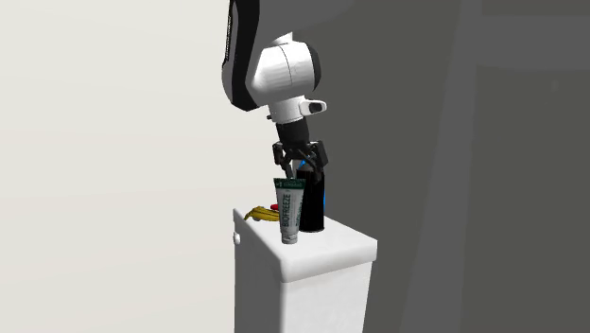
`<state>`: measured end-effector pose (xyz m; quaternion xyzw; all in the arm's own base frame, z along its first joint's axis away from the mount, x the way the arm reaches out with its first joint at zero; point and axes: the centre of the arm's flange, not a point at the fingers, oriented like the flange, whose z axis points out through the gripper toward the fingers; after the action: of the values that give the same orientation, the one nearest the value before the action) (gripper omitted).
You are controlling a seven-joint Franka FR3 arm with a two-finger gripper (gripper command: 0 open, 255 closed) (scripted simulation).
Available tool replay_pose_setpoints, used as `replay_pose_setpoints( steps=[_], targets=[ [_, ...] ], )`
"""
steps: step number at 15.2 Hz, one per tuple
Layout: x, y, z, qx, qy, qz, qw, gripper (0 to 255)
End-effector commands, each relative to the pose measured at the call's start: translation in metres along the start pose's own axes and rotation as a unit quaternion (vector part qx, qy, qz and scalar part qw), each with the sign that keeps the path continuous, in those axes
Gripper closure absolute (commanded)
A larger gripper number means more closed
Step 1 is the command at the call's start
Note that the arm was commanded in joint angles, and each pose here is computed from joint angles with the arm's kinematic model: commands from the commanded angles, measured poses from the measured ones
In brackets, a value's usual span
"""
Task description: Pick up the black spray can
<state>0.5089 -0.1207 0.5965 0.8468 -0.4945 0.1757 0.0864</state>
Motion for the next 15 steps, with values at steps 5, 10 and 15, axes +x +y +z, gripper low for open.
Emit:
replay_pose_setpoints(
  steps=[5, 10, 15],
  targets=[
    [-0.001, 0.0, 0.001, 0.0, 0.0, 0.0, 1.0, 255],
    [-0.001, 0.0, 0.002, 0.0, 0.0, 0.0, 1.0, 255],
    [0.009, -0.001, -0.023, 0.0, 0.0, 0.0, 1.0, 255]
  ],
)
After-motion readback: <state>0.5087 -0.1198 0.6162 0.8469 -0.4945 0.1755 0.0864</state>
